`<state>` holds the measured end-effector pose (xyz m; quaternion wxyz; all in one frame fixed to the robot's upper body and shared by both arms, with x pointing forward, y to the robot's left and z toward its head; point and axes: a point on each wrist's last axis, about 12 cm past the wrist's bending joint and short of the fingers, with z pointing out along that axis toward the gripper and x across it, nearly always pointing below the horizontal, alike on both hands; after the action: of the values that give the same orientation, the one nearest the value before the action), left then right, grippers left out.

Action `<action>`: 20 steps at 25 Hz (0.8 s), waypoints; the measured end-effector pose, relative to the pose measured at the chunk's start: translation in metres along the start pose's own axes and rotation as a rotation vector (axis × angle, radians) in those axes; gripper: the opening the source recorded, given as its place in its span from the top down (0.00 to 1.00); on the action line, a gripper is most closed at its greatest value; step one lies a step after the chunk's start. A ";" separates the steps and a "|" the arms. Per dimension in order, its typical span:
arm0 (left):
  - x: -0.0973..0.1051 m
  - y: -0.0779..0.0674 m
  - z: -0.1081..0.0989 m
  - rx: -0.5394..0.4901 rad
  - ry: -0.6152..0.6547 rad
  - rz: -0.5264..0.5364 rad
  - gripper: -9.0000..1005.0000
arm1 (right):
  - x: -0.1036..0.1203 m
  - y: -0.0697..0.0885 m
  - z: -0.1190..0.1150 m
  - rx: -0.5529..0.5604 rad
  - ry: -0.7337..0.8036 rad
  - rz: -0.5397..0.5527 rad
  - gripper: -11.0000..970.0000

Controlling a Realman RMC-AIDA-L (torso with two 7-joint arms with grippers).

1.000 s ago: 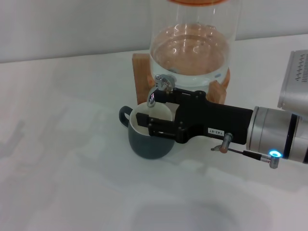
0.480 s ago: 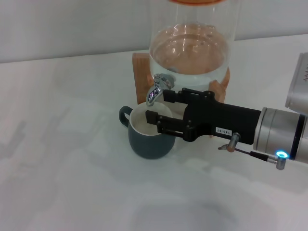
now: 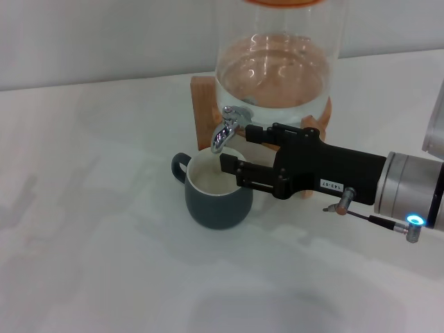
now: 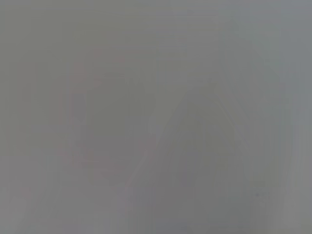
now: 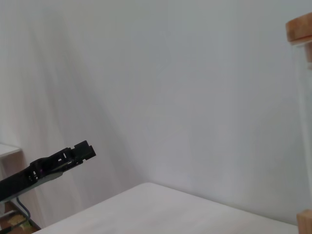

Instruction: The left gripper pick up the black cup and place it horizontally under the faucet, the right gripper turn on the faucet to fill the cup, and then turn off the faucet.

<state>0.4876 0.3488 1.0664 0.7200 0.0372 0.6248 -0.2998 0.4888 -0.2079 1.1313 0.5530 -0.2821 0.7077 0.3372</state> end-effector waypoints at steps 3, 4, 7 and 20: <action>0.000 0.000 0.000 -0.001 -0.001 0.000 0.18 | 0.000 0.000 0.000 0.000 -0.001 0.000 0.26; 0.000 0.000 0.000 -0.001 -0.001 0.000 0.18 | -0.001 0.000 -0.001 -0.003 -0.002 -0.001 0.26; 0.000 0.000 0.000 -0.001 -0.001 0.000 0.18 | -0.002 0.001 -0.003 -0.024 -0.009 0.002 0.26; 0.000 0.001 0.004 -0.001 0.001 0.000 0.18 | -0.012 -0.013 -0.041 -0.100 -0.099 0.051 0.26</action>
<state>0.4911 0.3479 1.0673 0.7197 0.0371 0.6252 -0.2996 0.4769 -0.2477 1.1471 0.5637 -0.2741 0.6689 0.3996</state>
